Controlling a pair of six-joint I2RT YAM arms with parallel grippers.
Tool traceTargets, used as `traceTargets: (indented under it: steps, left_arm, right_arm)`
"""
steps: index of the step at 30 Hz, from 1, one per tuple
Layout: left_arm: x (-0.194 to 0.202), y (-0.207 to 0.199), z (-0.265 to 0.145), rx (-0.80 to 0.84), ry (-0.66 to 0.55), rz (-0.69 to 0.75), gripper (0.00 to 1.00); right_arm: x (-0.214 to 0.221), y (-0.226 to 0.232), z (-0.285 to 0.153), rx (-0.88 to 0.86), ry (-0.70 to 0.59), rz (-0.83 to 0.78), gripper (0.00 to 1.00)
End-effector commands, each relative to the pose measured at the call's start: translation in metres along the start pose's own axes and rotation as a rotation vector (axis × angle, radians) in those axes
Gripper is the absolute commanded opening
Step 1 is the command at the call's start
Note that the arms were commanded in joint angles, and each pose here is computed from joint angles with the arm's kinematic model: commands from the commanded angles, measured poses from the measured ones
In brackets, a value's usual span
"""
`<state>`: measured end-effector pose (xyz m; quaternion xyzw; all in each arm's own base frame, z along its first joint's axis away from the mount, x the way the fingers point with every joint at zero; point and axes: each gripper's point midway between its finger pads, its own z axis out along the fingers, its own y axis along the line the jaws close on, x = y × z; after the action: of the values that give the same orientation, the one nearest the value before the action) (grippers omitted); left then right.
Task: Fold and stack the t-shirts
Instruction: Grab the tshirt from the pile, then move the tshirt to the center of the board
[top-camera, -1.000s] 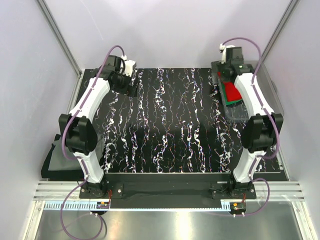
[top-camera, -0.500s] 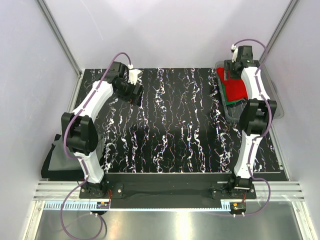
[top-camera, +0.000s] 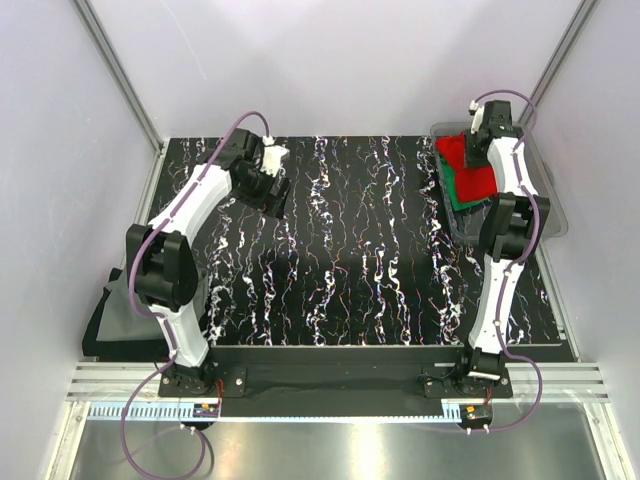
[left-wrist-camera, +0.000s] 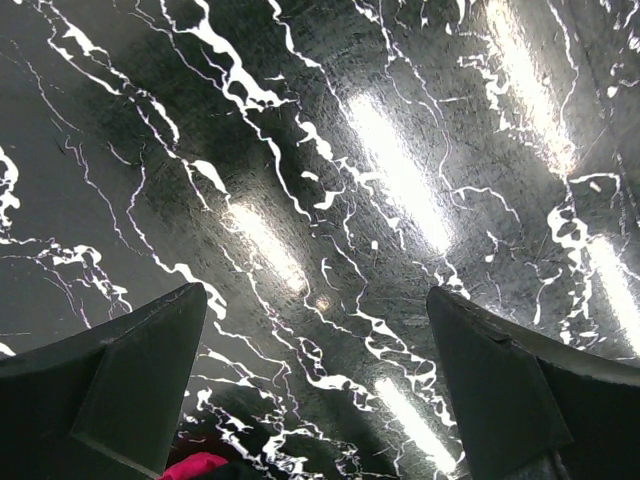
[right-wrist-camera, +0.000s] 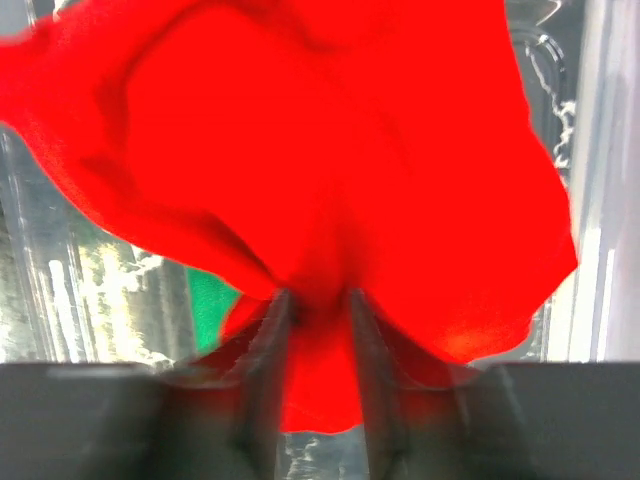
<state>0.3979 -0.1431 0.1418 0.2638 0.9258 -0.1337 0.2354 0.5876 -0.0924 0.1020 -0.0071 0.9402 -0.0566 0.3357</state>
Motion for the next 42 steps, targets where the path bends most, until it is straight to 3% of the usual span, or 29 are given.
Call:
traceTargets:
  steps: [1,4,6,9,13,19,28,33,34,36,37,40,42]
  left_arm:
    - [-0.008,-0.002,-0.009,-0.040,-0.028,0.056,0.99]
    - [-0.008,-0.005,-0.009,-0.046,-0.025,0.072,0.99]
    - [-0.009,-0.006,-0.011,-0.050,-0.028,0.079,0.99]
    - [-0.012,-0.004,-0.017,-0.076,-0.042,0.075,0.99]
    - [-0.026,0.008,-0.031,-0.158,-0.086,0.058,0.99]
    - [-0.050,0.038,-0.054,-0.329,-0.163,-0.013,0.99]
    - [-0.043,0.060,-0.055,-0.436,-0.142,-0.013,0.99]
    - [-0.039,0.072,-0.067,-0.524,-0.165,-0.002,0.99]
    - [-0.038,0.072,-0.068,-0.529,-0.165,0.001,0.99]
    - [-0.037,0.073,-0.069,-0.535,-0.165,0.001,0.99]
    - [-0.036,0.073,-0.069,-0.535,-0.163,0.001,0.99]
    - [-0.034,0.073,-0.073,-0.544,-0.162,0.003,0.99]
    - [-0.028,0.075,-0.074,-0.563,-0.147,0.012,0.99]
  right_arm:
    - [-0.018,-0.005,-0.008,0.001,-0.048,-0.023,0.26]
    - [-0.028,-0.009,-0.019,0.017,-0.073,-0.030,0.00]
    - [-0.043,-0.014,-0.036,0.037,-0.115,-0.033,0.00]
    - [-0.087,-0.018,-0.095,0.042,-0.254,-0.050,0.00]
    - [-0.149,-0.001,-0.216,0.008,-0.519,-0.112,0.00]
    - [-0.183,0.046,-0.347,-0.019,-0.787,-0.315,0.00]
    - [-0.162,0.182,-0.442,-0.282,-0.956,-0.527,0.00]
    - [-0.154,0.208,-0.439,-0.359,-0.940,-0.514,0.00]
    - [-0.154,0.208,-0.424,-0.335,-0.912,-0.505,0.02]
    - [-0.145,0.214,-0.376,-0.308,-0.830,-0.508,0.48]
    - [-0.139,0.216,-0.345,-0.281,-0.770,-0.510,0.59]
    - [-0.108,0.220,-0.278,-0.239,-0.606,-0.511,0.69]
    - [-0.093,0.220,-0.260,-0.242,-0.546,-0.486,0.72]
